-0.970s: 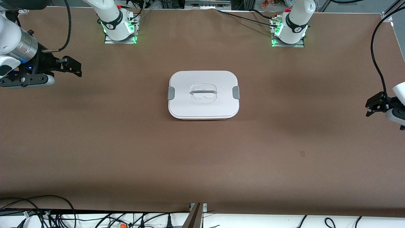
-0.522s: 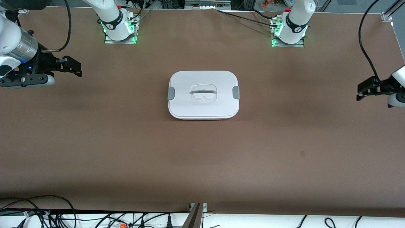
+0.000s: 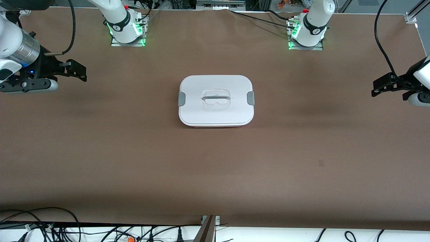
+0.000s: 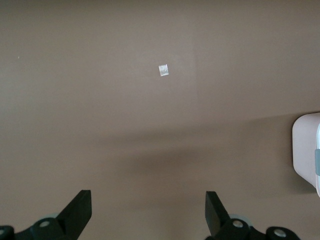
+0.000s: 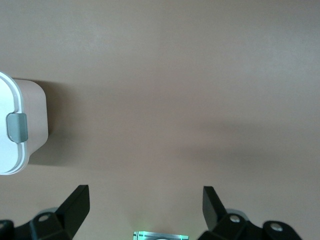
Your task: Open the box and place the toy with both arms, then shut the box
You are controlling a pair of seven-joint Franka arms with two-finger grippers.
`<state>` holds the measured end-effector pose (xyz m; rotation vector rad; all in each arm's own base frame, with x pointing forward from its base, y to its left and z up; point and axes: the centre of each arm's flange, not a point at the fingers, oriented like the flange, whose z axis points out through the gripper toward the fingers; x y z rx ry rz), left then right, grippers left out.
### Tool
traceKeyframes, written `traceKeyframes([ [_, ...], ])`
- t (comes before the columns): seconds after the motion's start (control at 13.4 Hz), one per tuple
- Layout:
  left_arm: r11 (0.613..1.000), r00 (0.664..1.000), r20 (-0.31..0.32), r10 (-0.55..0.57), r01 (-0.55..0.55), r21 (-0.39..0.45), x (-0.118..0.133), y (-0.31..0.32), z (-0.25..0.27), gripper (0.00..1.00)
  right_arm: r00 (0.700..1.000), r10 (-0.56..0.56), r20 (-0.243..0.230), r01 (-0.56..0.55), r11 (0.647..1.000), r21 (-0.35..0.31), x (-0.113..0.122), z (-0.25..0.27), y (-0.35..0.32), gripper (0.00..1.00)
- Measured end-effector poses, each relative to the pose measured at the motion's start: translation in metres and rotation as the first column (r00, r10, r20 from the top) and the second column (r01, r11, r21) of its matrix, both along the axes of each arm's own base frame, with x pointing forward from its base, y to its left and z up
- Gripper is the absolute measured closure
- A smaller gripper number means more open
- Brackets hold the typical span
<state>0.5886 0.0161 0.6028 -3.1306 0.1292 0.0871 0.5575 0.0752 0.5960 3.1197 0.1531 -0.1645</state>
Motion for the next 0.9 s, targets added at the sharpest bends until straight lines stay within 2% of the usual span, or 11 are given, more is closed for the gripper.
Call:
traceKeyframes([
  [0.9,1.0,1.0,-0.015,0.007,-0.007,0.0,0.0044,0.0011,-0.0095,0.0,1.0,0.001,0.015,-0.001,1.0,0.002,0.0018,0.0007,0.0007,0.0],
])
